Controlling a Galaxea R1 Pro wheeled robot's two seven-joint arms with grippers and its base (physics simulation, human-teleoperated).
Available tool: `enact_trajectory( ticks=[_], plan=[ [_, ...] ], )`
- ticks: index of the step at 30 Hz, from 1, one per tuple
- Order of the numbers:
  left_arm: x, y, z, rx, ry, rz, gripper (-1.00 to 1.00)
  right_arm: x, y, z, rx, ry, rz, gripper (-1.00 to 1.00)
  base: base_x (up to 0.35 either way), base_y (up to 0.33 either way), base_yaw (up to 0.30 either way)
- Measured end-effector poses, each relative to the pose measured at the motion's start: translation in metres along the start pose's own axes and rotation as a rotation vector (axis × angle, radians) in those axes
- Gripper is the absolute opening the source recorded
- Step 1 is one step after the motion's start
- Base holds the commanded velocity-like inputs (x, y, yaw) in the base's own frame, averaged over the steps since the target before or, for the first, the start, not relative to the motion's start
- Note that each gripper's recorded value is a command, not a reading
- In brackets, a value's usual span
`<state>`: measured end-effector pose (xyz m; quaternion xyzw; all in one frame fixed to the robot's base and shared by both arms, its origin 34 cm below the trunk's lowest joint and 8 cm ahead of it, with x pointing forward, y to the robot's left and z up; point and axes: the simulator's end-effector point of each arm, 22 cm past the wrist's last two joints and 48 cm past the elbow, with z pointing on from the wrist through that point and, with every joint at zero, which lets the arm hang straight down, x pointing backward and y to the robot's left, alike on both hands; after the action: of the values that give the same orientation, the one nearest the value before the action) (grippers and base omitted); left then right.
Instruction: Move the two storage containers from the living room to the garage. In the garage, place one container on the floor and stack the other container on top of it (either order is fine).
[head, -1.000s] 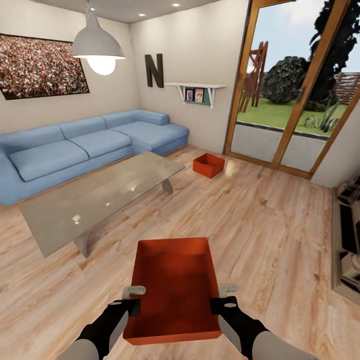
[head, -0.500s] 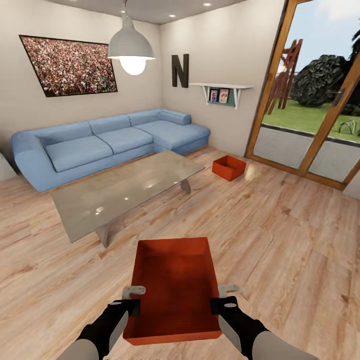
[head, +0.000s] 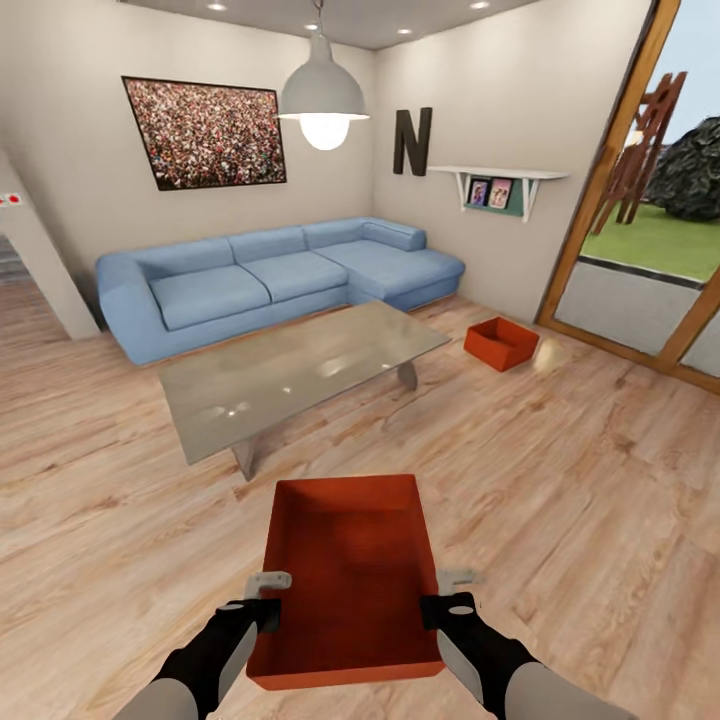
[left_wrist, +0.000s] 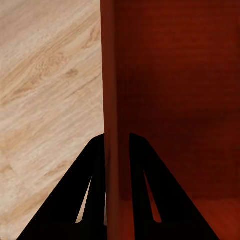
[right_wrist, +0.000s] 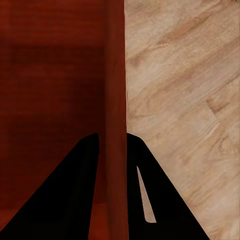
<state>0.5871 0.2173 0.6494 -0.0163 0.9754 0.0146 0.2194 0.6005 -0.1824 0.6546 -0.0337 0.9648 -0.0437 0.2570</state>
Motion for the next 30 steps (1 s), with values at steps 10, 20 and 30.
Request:
enact_trajectory(
  ticks=[10, 20, 30],
  plan=[
    [-0.0002, 0.0000, 0.0000, 0.000, 0.000, 0.000, -1.00, -0.0002, 0.0000, 0.0000, 0.000, 0.000, 0.000, -1.00, 0.000, 0.000, 0.279],
    [-0.0003, 0.0000, 0.0000, 0.000, 0.000, 0.000, -1.00, -0.0002, -0.0001, 0.0000, 0.000, 0.000, 0.000, -1.00, 0.000, 0.000, 0.279],
    [-0.0002, 0.0000, 0.0000, 0.000, 0.000, 0.000, -1.00, -0.0002, 0.0000, 0.0000, 0.000, 0.000, 0.000, -1.00, 0.000, 0.000, 0.279]
  ],
)
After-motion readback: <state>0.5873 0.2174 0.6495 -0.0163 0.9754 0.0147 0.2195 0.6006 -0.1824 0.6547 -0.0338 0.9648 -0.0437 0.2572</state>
